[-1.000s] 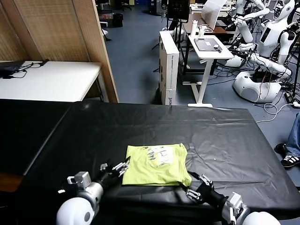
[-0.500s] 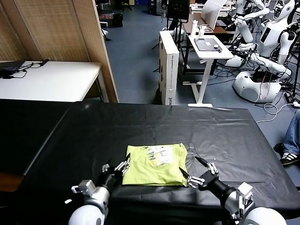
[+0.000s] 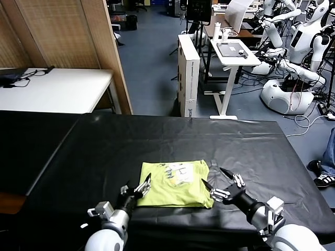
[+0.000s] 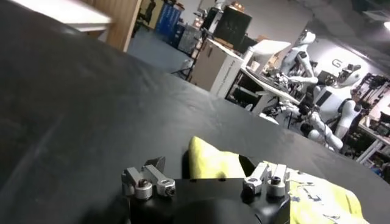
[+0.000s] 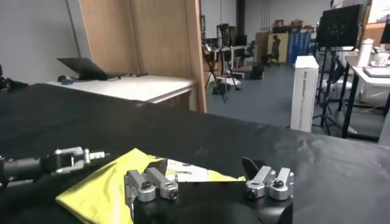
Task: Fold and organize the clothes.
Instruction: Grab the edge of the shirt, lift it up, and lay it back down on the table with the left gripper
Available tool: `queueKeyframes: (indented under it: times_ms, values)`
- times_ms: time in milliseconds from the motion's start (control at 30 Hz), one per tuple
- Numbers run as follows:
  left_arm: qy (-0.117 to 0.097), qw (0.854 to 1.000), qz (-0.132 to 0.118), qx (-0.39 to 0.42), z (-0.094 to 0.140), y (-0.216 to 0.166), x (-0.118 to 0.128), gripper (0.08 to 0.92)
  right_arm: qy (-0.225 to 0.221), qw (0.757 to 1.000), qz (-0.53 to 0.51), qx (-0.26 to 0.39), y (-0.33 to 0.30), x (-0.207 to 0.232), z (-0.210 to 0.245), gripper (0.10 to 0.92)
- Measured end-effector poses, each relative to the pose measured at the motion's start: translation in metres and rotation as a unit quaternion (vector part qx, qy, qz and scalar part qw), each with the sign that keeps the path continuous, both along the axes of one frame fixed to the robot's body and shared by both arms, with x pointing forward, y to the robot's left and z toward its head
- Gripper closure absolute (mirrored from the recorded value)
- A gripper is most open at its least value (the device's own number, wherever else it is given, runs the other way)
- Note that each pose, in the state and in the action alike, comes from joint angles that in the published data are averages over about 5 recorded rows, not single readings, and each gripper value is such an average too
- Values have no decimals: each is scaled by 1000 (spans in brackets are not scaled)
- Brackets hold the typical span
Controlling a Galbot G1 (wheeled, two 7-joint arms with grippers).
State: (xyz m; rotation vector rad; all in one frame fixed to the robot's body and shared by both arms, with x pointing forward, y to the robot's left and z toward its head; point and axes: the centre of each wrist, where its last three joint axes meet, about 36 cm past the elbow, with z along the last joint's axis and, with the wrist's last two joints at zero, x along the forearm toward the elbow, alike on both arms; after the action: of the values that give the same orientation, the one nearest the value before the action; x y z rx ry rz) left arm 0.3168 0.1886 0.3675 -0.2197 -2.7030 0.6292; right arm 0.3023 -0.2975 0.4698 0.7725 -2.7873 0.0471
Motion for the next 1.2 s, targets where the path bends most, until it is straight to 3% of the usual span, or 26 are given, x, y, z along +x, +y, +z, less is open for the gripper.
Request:
queueKeyframes:
  times_ms: [333,433,567,833,967,1200]
  values:
    - [8,1000,2,-11,-9,-4,-1,96,-2,1000,-1,-1,-1,1,1,115]
    - [10,1000,2,-16,-9,-5,-3,132,-3,1000,-1,-1,-1,1,1,115]
    - [14,1000,0,-22,-9,-5,-6,292,-4,1000,0,-1,0,2,1,115]
    - [25,998,-1,-50,-5,-3,-7,778,-4,1000,-2,-2,0,1,-1,115]
    - [35,997,2,-71,2,6,-3,818,-7,1000,-7,-4,-2,2,-2,115]
    - [23,998,2,-55,22,48,4,818,-9,1000,-29,-8,-6,8,-8,115]
